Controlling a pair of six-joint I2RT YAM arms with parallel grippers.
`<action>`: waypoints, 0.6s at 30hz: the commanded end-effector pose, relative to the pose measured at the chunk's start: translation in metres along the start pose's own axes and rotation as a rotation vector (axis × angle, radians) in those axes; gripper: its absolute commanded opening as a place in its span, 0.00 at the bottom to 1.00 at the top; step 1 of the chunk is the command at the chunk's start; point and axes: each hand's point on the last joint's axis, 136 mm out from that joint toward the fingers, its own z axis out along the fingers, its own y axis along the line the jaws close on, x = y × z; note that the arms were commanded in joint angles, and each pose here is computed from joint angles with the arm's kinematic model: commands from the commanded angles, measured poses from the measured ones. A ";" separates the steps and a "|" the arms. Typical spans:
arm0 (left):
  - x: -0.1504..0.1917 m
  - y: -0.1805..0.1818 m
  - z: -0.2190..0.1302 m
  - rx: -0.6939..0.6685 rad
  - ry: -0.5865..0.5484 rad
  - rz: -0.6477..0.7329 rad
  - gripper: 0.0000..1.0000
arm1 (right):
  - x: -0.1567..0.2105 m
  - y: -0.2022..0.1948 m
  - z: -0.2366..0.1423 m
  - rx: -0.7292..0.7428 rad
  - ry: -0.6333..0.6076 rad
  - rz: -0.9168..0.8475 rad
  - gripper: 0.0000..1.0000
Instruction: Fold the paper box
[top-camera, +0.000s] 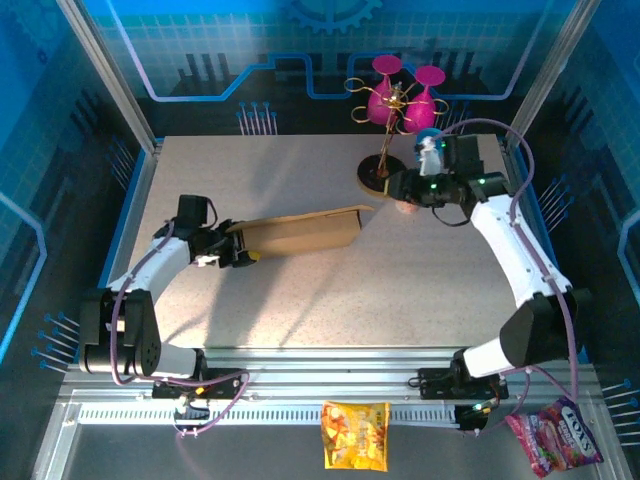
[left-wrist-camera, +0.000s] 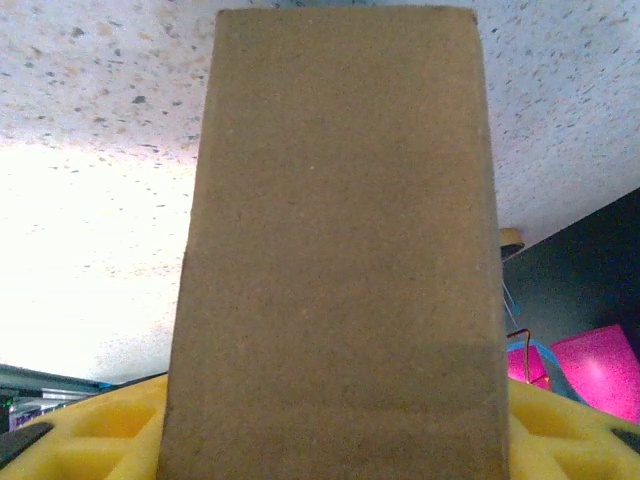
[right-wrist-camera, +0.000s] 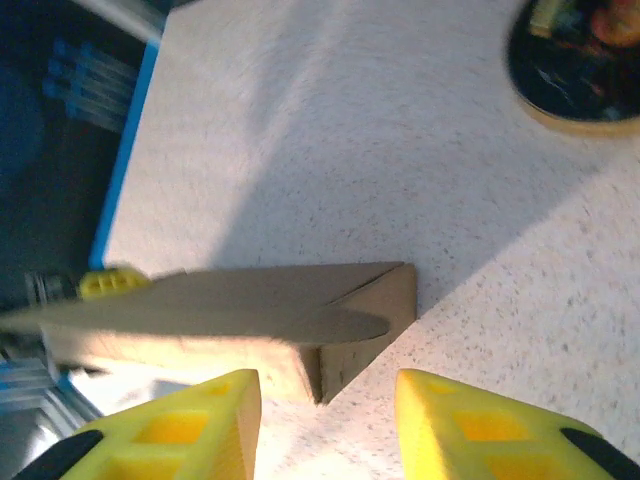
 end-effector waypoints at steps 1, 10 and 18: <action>-0.002 0.011 -0.008 -0.068 -0.009 -0.009 0.15 | 0.015 0.001 0.009 0.090 0.040 -0.430 0.40; -0.011 0.006 -0.009 -0.075 -0.028 -0.018 0.17 | 0.026 0.005 0.041 0.093 0.160 -0.604 0.50; -0.015 0.004 -0.008 -0.077 -0.033 -0.017 0.18 | 0.048 0.011 0.055 0.059 0.240 -0.669 0.45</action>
